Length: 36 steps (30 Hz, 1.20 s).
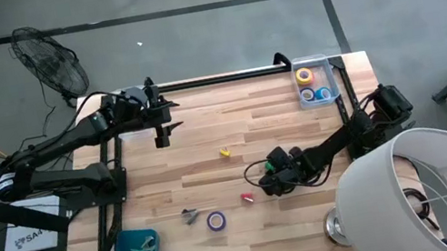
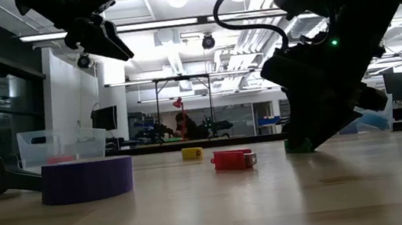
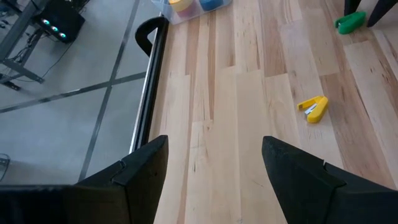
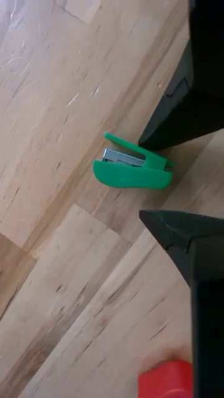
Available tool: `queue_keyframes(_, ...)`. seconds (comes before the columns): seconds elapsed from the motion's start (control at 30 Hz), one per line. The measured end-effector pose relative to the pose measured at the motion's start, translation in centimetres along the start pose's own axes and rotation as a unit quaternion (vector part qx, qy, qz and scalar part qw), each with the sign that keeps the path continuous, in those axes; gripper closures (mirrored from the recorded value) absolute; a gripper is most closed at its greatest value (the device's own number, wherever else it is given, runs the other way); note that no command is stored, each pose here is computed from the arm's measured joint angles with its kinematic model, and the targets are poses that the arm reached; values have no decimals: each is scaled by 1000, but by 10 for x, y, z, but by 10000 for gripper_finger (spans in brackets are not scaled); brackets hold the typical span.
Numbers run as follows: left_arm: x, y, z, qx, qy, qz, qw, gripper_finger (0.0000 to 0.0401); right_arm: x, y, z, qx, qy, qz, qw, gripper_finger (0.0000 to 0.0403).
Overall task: Pick and place Stapler, Stapler remover, tape
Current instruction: Put the green stapler into the left transparent bin
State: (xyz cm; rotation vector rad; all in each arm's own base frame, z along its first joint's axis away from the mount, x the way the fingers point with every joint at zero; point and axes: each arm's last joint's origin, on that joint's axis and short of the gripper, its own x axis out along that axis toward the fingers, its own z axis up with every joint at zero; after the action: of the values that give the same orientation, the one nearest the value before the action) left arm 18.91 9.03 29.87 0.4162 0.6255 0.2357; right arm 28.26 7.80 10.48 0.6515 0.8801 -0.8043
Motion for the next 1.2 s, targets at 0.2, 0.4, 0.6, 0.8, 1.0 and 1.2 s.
queue_keyframes(0.2,0,0,0,0,0,0,1000,145,0,-2,0,1,-2,-6,1000,290)
queue_keyframes(0.4,0,0,0,0,0,0,1000,145,0,-2,0,-1,-3,-8,1000,334)
queue_keyframes(0.6,0,0,0,0,0,0,1000,145,0,-2,0,-1,-3,-7,1000,353)
queue_keyframes(0.8,0,0,0,0,0,0,1000,145,-1,-1,0,-8,4,-2,1000,352)
queue_keyframes(1.0,0,-2,1,0,-18,-29,999,145,-12,-1,11,-33,17,32,999,359)
queue_keyframes(1.2,0,-3,4,1,-47,-61,997,145,-25,6,39,-57,5,122,991,359)
